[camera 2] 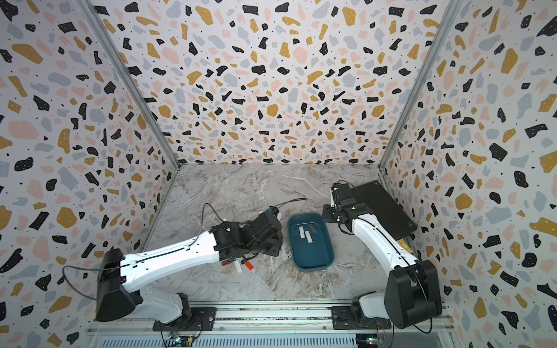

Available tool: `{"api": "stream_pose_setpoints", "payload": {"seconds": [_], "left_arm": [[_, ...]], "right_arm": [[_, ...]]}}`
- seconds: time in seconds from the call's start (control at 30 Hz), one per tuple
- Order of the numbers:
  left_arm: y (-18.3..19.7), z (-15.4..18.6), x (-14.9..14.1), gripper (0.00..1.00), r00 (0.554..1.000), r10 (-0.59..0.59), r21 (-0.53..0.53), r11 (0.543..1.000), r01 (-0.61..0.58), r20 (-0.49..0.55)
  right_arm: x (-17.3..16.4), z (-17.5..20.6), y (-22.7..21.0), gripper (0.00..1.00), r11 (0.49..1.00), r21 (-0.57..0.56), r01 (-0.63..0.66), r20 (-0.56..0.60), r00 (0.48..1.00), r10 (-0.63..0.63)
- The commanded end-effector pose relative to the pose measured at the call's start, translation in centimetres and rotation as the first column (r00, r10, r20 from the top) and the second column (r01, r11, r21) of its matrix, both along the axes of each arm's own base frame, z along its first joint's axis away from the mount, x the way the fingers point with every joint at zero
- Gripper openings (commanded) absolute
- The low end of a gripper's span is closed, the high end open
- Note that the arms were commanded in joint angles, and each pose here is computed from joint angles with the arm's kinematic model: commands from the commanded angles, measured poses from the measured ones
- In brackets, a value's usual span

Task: Put the usb flash drive into the storage box
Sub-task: Place the USB flash in the storage box.

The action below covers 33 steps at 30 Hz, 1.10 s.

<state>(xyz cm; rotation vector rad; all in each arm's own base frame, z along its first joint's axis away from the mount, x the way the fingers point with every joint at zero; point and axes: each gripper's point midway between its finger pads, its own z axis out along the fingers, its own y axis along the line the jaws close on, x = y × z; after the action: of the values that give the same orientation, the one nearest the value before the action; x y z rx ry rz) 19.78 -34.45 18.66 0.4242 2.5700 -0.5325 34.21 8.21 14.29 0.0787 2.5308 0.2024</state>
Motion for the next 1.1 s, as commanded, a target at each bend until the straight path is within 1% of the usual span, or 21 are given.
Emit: {"api": "stream_pose_setpoints", "payload": {"seconds": [0.0,0.03,0.13,0.27,0.4,0.5,0.63,0.73,0.8,0.87,0.9,1.0,1.07], "left_arm": [[-2.1,-1.7,0.2,0.16,1.0,0.019,0.087,0.996,-0.018,-0.003],[-3.2,-2.1,0.3,0.16,1.0,0.009,0.098,0.995,-0.009,0.0],[-5.1,-4.3,0.9,0.16,1.0,0.015,0.158,0.987,-0.012,-0.02],[-6.6,-6.8,2.1,0.16,0.999,0.037,0.242,0.97,-0.03,-0.025],[-6.7,-7.9,3.7,0.16,0.997,0.07,0.323,0.944,-0.07,0.012],[-6.5,-8.9,4.5,0.19,0.996,0.09,0.358,0.93,-0.087,0.009],[-5.9,-9.7,5.6,0.19,0.988,0.152,0.365,0.92,-0.141,-0.003],[-6.0,-9.4,6.7,0.24,0.987,0.16,0.35,0.924,-0.153,0.01],[-6.3,-9.1,7.0,0.34,0.988,0.152,0.346,0.927,-0.145,0.009],[-6.4,-8.7,7.1,0.46,0.99,0.139,0.352,0.927,-0.13,-0.001],[-6.3,-8.3,7.1,0.49,0.993,0.122,0.357,0.927,-0.116,0.005],[-5.8,-6.0,7.2,0.52,0.993,0.112,0.335,0.935,-0.117,0.035],[-5.1,-3.7,7.1,0.52,0.993,0.102,0.309,0.944,-0.116,0.063]], "right_arm": [[-1.0,-1.2,-3.0,0.37,0.991,0.038,0.132,-0.045,0.99,-0.13],[-1.2,-1.6,-3.9,0.37,0.985,0.047,0.166,-0.052,0.985,-0.164],[-1.3,-2.1,-5.0,0.36,0.973,0.08,0.217,-0.057,0.975,-0.213],[-1.5,-2.3,-5.2,0.36,0.969,0.09,0.229,-0.065,0.972,-0.224],[-1.6,-2.5,-5.1,0.35,0.971,0.095,0.219,-0.067,0.975,-0.213],[-1.5,-2.6,-4.9,0.35,0.972,0.107,0.211,-0.071,0.976,-0.205],[-1.4,-2.6,-4.8,0.35,0.972,0.112,0.209,-0.071,0.977,-0.202],[-1.5,-2.7,-4.8,0.35,0.972,0.11,0.206,-0.075,0.977,-0.199],[-1.5,-2.7,-4.7,0.35,0.973,0.11,0.201,-0.077,0.978,-0.194],[-1.5,-2.4,-4.7,0.36,0.973,0.113,0.199,-0.073,0.979,-0.192],[-1.5,-2.4,-4.7,0.37,0.973,0.114,0.201,-0.073,0.978,-0.194],[-1.6,-2.4,-4.7,0.37,0.973,0.114,0.202,-0.072,0.978,-0.195],[-1.5,-2.1,-4.4,0.37,0.972,0.129,0.194,-0.066,0.98,-0.187]]}}
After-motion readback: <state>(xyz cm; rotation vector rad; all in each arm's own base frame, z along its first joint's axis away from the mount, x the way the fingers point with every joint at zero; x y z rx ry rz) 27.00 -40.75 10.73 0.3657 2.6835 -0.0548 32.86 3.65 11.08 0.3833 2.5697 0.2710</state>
